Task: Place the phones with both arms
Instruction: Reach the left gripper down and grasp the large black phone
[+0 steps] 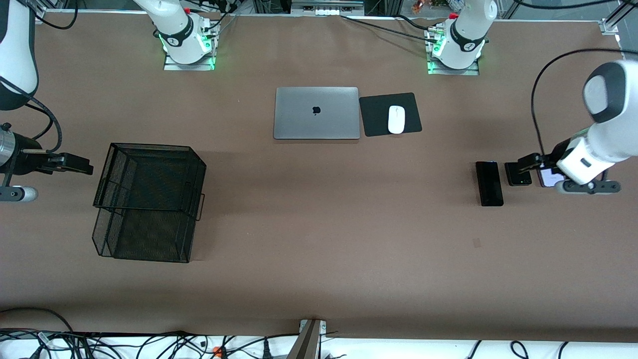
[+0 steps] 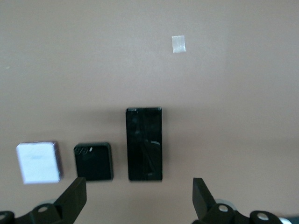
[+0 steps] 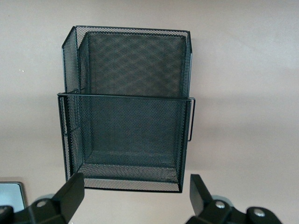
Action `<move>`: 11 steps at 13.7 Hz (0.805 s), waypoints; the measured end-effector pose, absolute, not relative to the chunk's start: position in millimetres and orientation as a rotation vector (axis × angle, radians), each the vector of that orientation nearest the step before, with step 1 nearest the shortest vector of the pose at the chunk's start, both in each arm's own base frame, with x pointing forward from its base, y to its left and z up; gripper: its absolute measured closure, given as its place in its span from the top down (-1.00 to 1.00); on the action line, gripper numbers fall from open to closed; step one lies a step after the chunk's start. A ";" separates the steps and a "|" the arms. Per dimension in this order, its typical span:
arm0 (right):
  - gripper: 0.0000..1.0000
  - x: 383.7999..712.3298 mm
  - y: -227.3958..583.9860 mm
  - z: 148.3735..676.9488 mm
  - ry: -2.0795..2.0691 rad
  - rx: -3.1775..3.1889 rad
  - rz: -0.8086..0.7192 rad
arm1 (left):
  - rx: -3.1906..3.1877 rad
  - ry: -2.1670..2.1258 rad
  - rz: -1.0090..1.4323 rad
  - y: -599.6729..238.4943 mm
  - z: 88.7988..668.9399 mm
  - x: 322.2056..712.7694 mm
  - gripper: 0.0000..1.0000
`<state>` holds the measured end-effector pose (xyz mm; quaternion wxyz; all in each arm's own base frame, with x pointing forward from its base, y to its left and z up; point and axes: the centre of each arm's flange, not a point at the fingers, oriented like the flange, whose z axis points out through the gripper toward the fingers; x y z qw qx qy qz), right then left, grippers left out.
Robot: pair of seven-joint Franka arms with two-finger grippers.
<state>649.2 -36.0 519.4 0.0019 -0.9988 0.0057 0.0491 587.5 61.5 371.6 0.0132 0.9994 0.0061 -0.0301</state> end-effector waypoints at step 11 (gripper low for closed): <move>1.00 650.7 -34.9 518.6 0.015 -3.134 0.144 | 3.109 0.043 0.138 70.7 193.9 546.6 1.00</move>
